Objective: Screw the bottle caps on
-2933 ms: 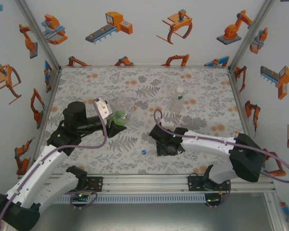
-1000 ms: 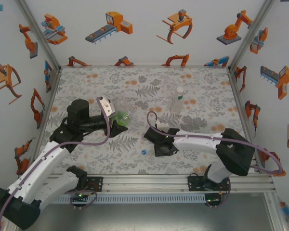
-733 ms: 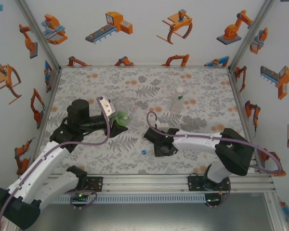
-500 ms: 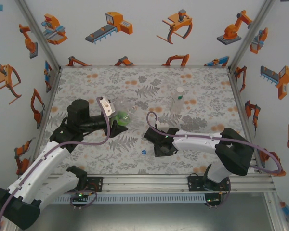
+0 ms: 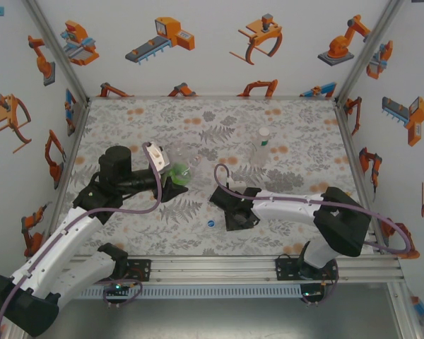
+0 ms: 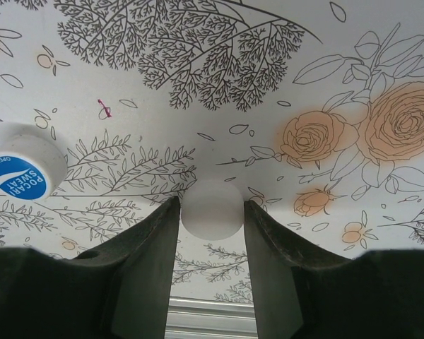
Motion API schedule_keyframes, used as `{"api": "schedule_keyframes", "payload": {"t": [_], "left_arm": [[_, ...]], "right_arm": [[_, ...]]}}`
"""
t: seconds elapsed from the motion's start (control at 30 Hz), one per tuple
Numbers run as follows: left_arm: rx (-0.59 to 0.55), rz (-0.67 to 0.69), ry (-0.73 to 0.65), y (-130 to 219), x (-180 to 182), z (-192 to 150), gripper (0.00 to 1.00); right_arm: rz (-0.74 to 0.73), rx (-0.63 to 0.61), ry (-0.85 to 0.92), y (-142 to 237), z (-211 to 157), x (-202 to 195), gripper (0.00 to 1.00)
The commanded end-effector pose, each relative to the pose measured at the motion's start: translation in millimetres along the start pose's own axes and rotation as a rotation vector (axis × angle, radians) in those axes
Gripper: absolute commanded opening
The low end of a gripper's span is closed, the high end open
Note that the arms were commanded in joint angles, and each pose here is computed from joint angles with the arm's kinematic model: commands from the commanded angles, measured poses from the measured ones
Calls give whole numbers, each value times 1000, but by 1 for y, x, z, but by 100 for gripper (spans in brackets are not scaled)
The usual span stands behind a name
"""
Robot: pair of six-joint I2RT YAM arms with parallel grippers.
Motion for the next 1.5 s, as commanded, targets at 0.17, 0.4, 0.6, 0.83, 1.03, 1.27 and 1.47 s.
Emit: {"api": "schedule_keyframes", "payload": {"t": [0.17,0.4,0.6,0.83,1.03,1.27,1.47], "left_arm": [[-28,-5,-22,3,2,14,0],[-24,-8,-26,3,1,13,0],[-6,-24,-39,1,-2,10,0],[44,-70,-65,-8,-10,0,0],[52,-197,-171,-16,-36,-12,0],[46,-265,-284,-15,-58,-18,0],[-17,-287,-358,-8,-69,-9,0]], "right_arm": [[-13,6,17,2,-1,2,40],[-1,-14,25,8,2,2,33],[139,-70,109,33,13,17,30],[379,-176,305,85,35,46,27],[647,-293,409,140,63,62,24],[873,-480,703,222,66,74,21],[975,-671,855,278,60,69,16]]}}
Point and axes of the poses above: each hand's point on the last joint's axis, 136 mm out from that joint toward the fingers, its own y axis back along the fingers, its own x axis along the line the jaws close on, z = x × y, the point moved 1 cm from there along y, back along the fingers, and after that the axes turned 15 degrees about -y, right-handed, at the moved point
